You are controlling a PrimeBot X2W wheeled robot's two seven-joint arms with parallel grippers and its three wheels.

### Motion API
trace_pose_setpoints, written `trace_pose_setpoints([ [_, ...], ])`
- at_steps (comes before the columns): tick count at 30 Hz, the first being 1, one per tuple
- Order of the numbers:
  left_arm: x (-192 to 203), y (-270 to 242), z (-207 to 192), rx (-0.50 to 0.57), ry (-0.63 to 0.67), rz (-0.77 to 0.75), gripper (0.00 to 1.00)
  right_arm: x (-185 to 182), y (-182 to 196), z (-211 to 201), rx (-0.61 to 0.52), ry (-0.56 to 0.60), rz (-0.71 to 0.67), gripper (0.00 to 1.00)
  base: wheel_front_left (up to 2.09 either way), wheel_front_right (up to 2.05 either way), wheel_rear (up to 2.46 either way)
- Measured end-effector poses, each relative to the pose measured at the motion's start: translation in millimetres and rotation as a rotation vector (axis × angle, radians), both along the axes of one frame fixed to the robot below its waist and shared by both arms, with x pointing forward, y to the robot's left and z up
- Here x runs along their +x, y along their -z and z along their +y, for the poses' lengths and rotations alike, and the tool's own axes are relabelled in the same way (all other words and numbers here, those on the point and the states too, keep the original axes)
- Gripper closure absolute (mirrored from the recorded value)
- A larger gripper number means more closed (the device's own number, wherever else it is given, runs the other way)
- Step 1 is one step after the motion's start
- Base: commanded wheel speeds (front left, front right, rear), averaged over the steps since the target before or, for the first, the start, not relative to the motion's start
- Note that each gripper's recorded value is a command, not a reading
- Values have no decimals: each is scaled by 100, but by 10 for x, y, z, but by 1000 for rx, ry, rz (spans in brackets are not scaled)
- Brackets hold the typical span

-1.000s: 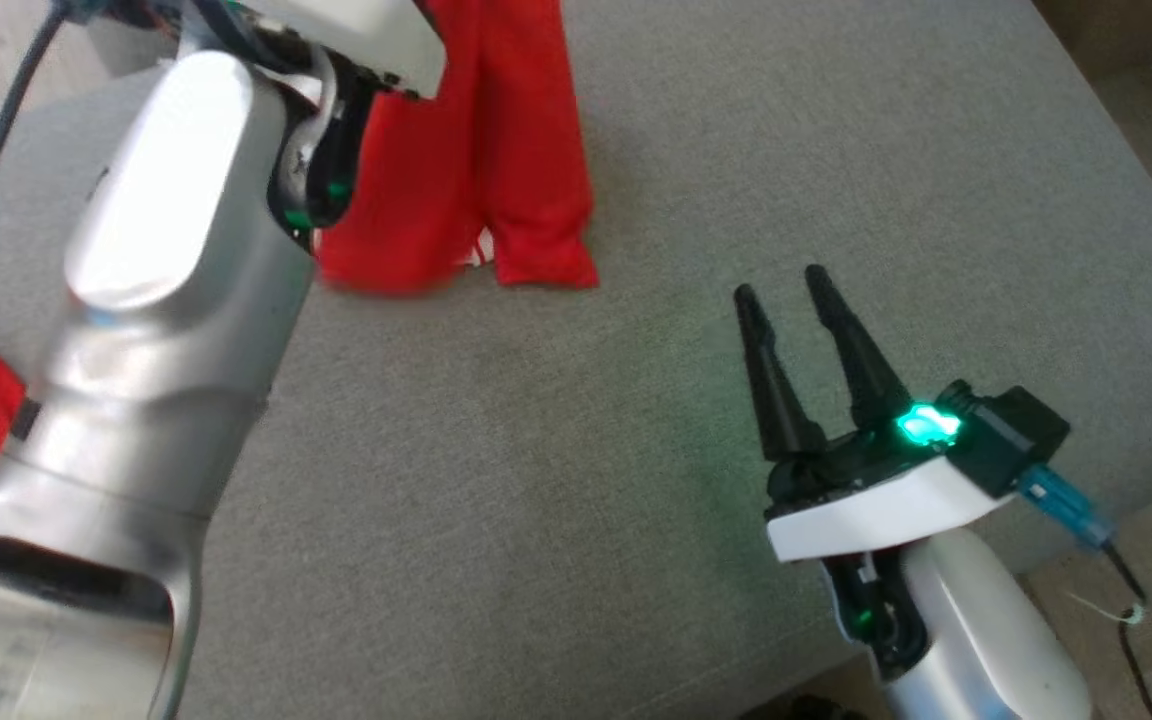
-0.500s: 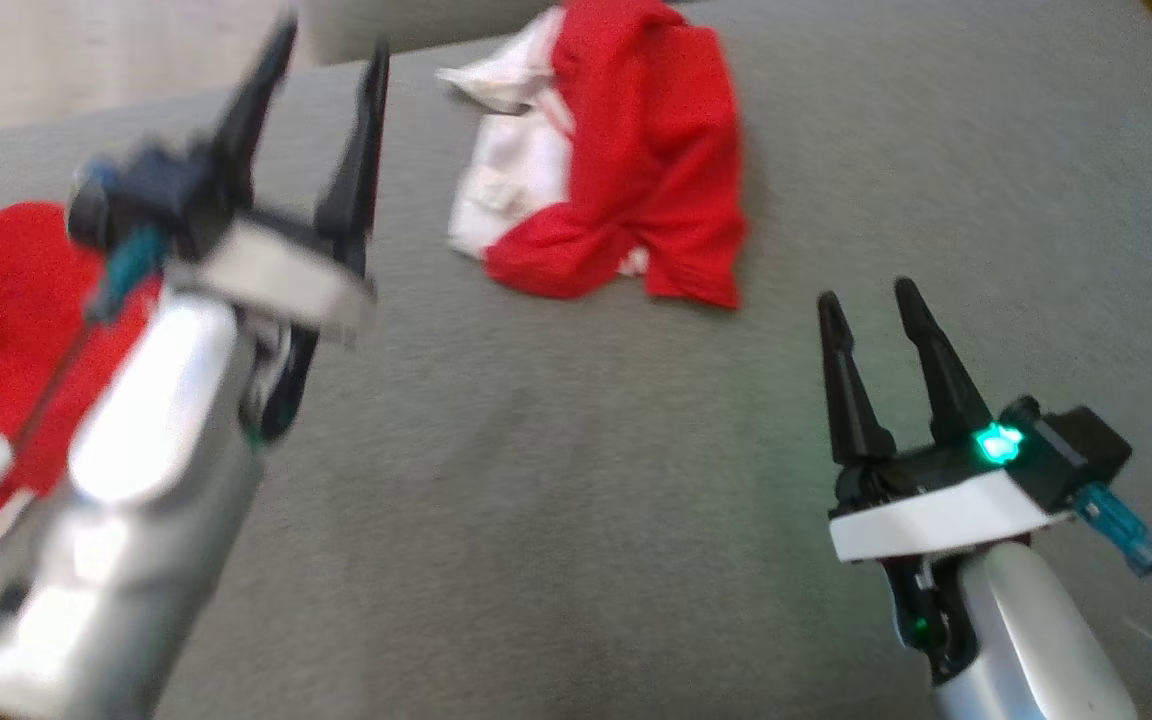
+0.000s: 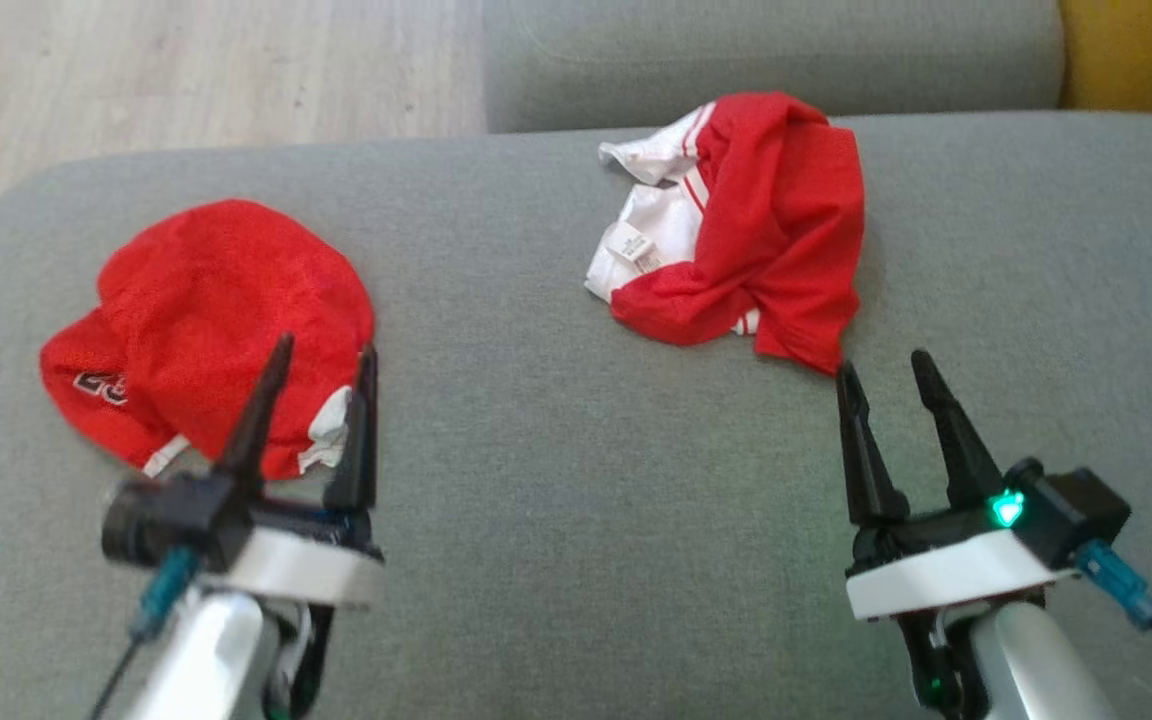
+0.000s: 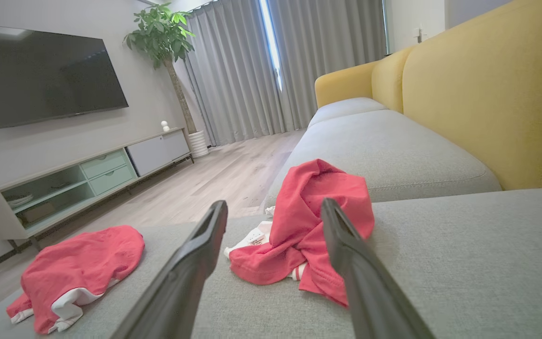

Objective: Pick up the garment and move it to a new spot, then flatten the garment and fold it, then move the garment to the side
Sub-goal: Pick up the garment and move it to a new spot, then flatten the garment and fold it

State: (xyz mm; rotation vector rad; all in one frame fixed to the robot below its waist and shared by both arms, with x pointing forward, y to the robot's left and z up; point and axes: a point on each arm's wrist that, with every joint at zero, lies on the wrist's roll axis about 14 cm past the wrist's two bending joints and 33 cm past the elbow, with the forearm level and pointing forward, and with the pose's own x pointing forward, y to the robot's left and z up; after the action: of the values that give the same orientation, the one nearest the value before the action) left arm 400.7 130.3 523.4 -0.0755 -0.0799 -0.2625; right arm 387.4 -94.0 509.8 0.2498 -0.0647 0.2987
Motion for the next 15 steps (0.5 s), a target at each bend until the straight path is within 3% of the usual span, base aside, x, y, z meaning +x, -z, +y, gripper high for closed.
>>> trace_pose_setpoints([
  [15, -287, 55, 99, -61, -75, 1, 0, -101, 33, 117, -23, -38, 7, 0, 0, 0, 0],
])
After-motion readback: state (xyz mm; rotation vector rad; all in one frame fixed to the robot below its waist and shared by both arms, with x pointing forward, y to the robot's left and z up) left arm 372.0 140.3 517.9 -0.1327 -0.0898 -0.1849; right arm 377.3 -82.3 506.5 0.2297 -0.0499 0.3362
